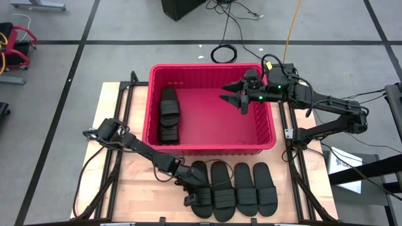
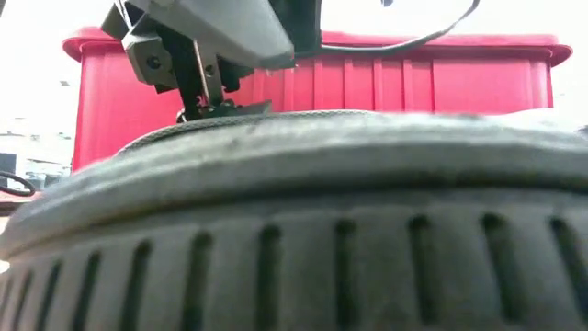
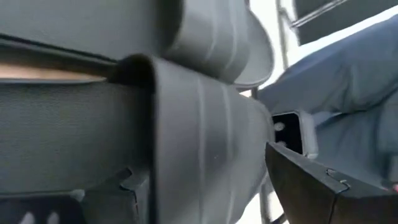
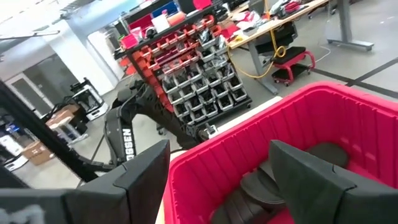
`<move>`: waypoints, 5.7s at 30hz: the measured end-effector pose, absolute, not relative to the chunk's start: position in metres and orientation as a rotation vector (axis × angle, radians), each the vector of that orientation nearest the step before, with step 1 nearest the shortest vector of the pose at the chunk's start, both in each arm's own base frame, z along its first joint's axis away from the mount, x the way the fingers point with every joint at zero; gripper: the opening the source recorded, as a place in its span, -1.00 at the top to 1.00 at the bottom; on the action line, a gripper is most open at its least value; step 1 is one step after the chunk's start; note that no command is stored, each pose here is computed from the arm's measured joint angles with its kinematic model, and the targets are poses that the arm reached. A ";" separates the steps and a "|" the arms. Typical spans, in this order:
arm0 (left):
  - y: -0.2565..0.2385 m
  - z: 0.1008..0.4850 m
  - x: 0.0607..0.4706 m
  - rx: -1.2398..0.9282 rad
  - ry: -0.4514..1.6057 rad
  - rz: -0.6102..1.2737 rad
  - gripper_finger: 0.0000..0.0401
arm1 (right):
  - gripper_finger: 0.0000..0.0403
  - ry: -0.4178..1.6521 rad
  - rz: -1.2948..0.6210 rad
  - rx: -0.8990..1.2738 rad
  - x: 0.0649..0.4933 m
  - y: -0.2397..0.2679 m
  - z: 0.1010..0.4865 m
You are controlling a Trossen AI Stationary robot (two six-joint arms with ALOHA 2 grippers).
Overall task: Pick and place slides into bin
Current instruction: Put the black slide into the red bin
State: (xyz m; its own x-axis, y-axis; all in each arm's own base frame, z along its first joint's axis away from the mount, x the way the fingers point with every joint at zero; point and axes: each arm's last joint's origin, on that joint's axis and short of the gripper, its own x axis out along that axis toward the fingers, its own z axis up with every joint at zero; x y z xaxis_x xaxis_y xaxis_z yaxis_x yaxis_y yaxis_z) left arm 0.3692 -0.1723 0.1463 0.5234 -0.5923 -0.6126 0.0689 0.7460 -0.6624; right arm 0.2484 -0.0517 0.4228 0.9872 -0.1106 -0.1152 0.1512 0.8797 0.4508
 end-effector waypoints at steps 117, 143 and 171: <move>0.114 0.377 0.257 -0.110 0.960 -0.377 0.92 | -0.32 -0.080 -0.223 0.597 0.281 -0.053 0.419; 0.128 0.286 0.338 -0.173 1.067 -0.564 0.89 | -0.32 -0.293 -0.104 0.537 0.271 -0.050 0.447; 0.131 0.248 0.358 -0.286 1.078 -0.562 0.98 | -0.32 -0.251 -0.093 0.569 0.273 -0.044 0.443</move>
State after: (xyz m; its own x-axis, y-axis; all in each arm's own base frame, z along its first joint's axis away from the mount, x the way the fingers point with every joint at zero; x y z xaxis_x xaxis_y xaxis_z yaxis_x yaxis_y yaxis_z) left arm 0.3576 0.1305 0.2480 0.3525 -0.5619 -0.7484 0.2917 0.8258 -0.4826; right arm 0.2728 -0.0443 0.4430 0.9654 -0.1558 0.2091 0.0176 0.8390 0.5438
